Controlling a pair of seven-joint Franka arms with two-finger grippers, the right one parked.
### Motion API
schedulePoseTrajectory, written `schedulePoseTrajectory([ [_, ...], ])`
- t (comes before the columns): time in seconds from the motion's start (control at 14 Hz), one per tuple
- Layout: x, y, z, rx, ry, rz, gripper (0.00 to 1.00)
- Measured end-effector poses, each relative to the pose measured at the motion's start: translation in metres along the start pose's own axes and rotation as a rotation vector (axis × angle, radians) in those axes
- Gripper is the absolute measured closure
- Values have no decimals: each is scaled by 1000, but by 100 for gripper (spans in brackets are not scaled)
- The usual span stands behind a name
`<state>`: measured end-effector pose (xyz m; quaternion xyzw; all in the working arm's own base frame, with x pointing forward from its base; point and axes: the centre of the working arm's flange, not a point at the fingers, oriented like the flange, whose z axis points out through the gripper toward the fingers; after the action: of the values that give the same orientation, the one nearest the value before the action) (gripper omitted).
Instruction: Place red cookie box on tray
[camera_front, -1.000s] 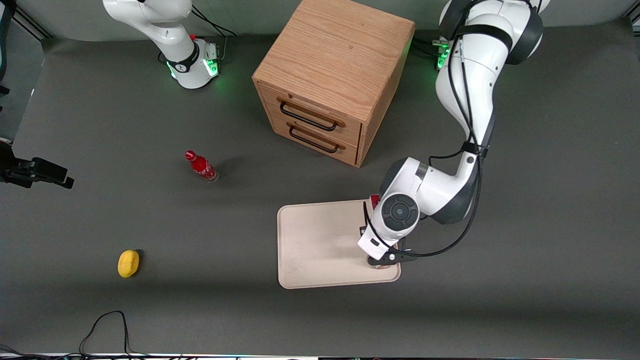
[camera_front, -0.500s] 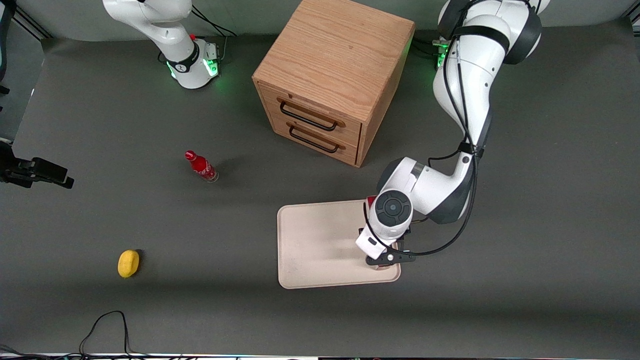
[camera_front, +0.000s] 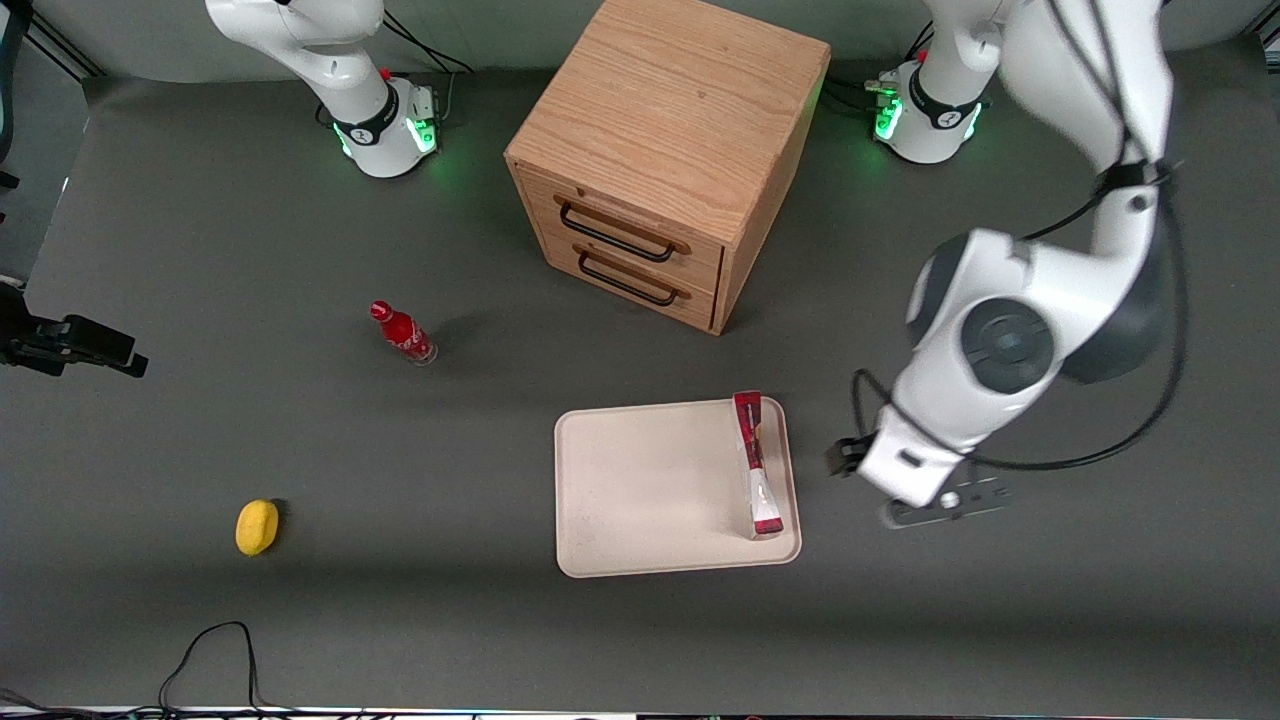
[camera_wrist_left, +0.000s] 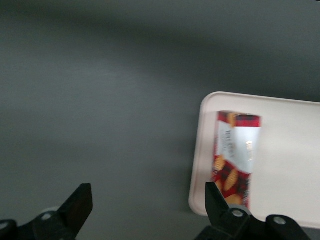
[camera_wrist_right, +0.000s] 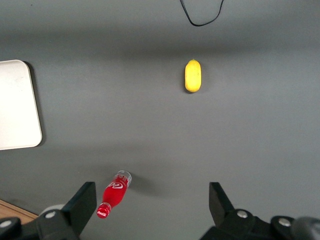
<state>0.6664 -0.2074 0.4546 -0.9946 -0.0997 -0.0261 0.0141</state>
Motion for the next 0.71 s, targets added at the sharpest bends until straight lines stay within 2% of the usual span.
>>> schedulePoseTrajectory([
  [0.21, -18, -78, -53, 20, -25, 6, 0],
  [0.36, -37, -124, -87, 23, -25, -13, 0],
  [0.57, -72, -175, -119, 9, -17, -21, 0],
  [0.71, -93, -197, -133, -7, -35, -26, 0],
])
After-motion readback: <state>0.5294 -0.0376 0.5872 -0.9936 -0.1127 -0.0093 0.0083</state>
